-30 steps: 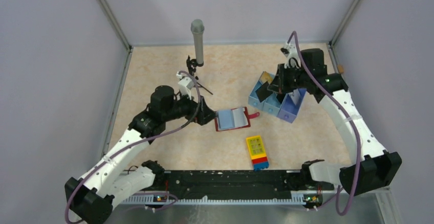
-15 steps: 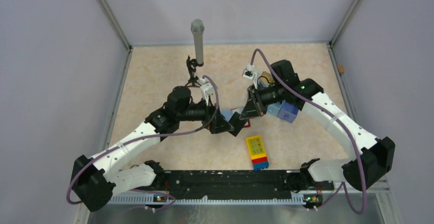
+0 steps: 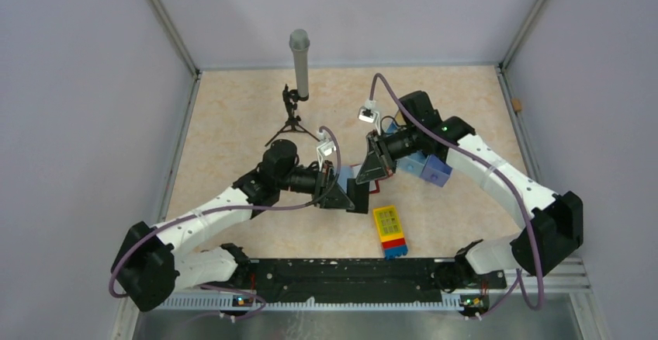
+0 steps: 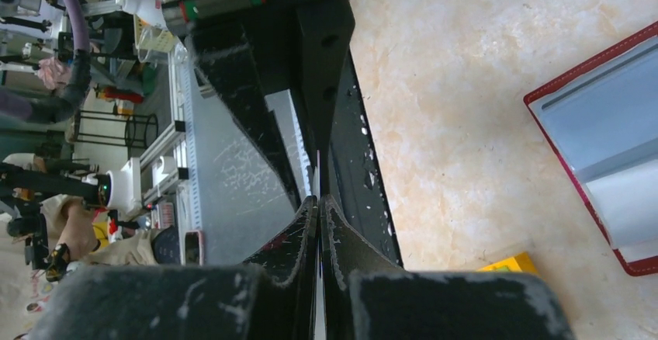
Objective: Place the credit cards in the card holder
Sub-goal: Pick up the credit card from the storage box.
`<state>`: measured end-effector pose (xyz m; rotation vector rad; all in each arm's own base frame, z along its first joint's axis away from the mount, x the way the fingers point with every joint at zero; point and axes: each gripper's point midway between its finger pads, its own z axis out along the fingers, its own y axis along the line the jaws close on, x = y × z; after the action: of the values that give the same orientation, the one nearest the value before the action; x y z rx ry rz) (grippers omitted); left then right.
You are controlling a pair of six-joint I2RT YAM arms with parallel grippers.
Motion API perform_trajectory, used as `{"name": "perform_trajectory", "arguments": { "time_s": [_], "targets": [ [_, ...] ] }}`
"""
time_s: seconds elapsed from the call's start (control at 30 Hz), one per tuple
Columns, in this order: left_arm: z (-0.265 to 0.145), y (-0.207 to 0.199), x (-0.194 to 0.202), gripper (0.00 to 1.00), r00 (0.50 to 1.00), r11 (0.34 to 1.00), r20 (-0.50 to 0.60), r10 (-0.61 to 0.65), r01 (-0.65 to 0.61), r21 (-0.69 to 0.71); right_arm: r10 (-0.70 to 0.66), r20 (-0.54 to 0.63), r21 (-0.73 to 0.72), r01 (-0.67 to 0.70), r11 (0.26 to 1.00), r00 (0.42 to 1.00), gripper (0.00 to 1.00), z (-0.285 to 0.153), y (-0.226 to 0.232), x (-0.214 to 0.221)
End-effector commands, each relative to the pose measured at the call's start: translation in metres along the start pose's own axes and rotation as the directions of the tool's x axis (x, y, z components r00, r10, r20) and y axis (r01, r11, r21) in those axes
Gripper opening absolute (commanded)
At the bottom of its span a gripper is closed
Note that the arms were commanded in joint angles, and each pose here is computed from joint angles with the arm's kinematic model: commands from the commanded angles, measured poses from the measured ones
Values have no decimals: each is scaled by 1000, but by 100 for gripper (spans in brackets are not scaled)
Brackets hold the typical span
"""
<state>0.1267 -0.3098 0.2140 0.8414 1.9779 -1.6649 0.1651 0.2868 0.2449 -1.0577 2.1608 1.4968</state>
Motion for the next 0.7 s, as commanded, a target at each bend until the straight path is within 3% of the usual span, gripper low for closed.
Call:
{"name": "perform_trajectory", "arguments": {
  "time_s": [0.0,0.17,0.33,0.47,0.57,0.67],
  "targets": [
    [4,-5,1,31,1000,999,9,-14,13,51,-65,29,-43,66,997,997,0,10,-3,-12],
    [9,0,-6,34,995,997,79,-55,50,62,-53,24,-63,55,997,998,0,15,-8,-8],
    [11,-4,-12,27,983,988,147,-106,87,130,-40,29,-64,42,997,999,0,21,-16,-7],
    [12,0,-13,3,970,982,192,-149,123,141,-29,41,-74,32,997,999,0,26,-21,-10],
    [10,6,-14,0,956,982,240,-169,142,126,-11,62,-51,15,999,998,0,27,-28,-14],
    [6,13,-17,0,938,985,303,-169,150,85,22,93,-16,-21,1000,995,28,24,-38,-18]
  ]
}}
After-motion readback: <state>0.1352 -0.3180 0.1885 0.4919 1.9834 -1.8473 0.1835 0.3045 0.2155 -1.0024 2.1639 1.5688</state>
